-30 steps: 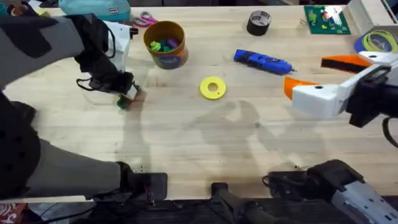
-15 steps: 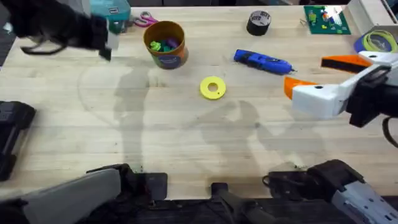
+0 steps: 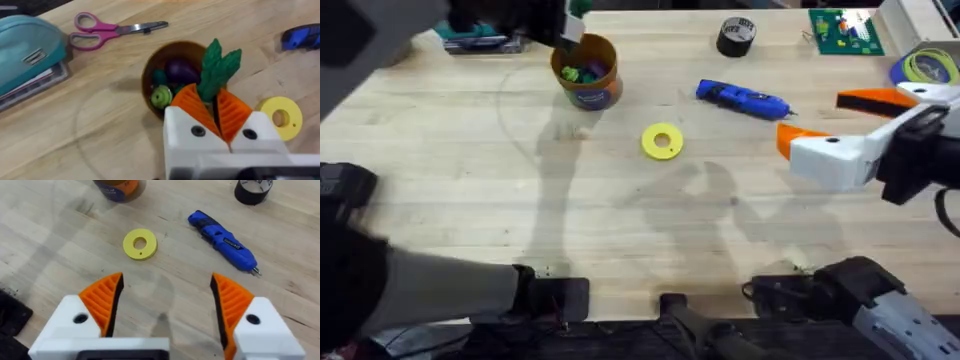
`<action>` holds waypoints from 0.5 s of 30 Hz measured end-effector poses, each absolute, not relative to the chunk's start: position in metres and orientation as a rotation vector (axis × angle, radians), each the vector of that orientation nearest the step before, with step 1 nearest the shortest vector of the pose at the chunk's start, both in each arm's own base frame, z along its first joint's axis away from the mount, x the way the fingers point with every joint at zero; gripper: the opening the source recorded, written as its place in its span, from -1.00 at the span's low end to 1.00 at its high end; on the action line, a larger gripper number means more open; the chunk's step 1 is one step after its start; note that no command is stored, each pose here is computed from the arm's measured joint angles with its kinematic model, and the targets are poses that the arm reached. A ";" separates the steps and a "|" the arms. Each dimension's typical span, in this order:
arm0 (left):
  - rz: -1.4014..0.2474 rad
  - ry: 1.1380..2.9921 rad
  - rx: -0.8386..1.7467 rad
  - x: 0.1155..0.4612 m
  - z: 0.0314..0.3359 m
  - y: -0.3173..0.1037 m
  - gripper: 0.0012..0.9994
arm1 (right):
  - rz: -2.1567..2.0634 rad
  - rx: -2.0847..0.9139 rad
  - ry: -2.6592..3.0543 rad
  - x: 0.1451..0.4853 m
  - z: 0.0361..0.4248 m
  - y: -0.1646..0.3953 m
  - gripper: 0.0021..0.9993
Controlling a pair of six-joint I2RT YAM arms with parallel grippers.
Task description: Pick up the gripper from the table and insert it into the empty holder that is missing its gripper. Then pick up a screw, insert it into the mounting hole, and use the screwdriver to tighten it. Finally, clean up the table by picking up the vegetable and placing it into the bucket.
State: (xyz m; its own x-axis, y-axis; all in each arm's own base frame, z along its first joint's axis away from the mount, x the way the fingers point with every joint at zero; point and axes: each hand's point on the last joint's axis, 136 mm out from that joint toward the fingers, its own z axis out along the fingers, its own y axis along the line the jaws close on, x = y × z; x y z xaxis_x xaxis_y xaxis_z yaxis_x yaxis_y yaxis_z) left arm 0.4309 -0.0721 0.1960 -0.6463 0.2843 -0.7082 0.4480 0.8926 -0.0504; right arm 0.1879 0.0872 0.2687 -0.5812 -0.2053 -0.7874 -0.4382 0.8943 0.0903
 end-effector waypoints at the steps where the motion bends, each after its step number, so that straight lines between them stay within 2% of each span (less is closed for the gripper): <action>1: -0.291 2.318 0.525 0.435 0.189 -0.074 -0.97 | 0.348 -0.459 2.202 0.188 0.269 0.087 1.00; 5: -0.301 2.339 0.528 0.447 0.168 -0.077 -0.97 | 0.348 -0.459 2.202 0.188 0.269 0.087 1.00; 9: -0.303 2.343 0.525 0.447 0.166 -0.077 -0.97 | 0.348 -0.459 2.202 0.188 0.269 0.087 1.00; 10: -0.304 2.343 0.526 0.447 0.166 -0.077 -0.91 | 0.348 -0.459 2.202 0.188 0.269 0.087 1.00; 15: -0.311 2.340 0.527 0.447 0.167 -0.078 0.66 | 0.348 -0.459 2.202 0.188 0.269 0.087 1.00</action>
State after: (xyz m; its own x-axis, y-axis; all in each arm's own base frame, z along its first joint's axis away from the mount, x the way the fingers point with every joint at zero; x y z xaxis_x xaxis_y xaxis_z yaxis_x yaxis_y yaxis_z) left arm 0.4468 -0.0782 0.1673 -0.6668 0.2843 -0.6889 0.4541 0.8879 -0.0731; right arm 0.1879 0.0872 0.2687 -0.5812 -0.2053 -0.7874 -0.4382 0.8943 0.0903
